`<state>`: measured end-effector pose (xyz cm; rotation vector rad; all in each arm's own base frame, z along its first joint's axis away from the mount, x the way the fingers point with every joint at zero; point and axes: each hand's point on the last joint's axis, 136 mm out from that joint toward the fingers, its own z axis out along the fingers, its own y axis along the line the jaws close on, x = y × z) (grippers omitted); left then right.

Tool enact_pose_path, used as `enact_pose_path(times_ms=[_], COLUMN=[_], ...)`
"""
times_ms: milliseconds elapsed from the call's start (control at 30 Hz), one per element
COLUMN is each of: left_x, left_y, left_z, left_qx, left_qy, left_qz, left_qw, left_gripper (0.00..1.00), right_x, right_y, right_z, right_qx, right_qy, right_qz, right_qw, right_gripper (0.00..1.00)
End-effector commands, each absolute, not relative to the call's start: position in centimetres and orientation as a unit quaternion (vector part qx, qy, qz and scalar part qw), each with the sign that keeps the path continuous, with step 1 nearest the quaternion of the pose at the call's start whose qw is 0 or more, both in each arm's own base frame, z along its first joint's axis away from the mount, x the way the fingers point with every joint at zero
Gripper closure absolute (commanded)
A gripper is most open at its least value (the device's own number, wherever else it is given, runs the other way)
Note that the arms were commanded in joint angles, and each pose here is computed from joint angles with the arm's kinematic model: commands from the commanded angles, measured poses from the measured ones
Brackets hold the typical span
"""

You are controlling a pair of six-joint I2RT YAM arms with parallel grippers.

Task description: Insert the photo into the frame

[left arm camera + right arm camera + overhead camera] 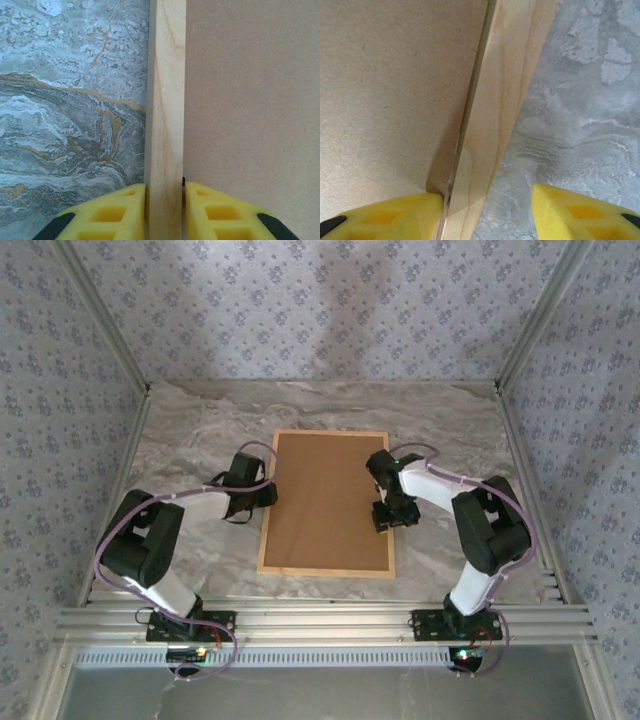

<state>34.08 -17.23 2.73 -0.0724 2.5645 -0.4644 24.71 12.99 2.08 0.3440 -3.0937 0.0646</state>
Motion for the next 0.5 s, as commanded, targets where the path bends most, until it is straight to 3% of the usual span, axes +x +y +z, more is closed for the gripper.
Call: enact_pose_path(times_ms=[0,467], left_x=[30.2,30.3], left_y=[-17.0,-17.1], left_z=[-1.4,-1.4], left_qx=[-0.017,-0.016], left_qy=[0.972,0.972], left_qz=[-0.156,-0.157], left_qw=[0.175,0.175], left_gripper=[0.75,0.75], right_x=[24.0,24.5], right_y=[13.5,12.9], right_z=[-0.6,4.0], right_qx=[0.122,0.115], right_qy=[-0.991,-0.993], right_qz=[0.027,0.013], right_qw=[0.038,-0.002], right_gripper=[0.45,0.45])
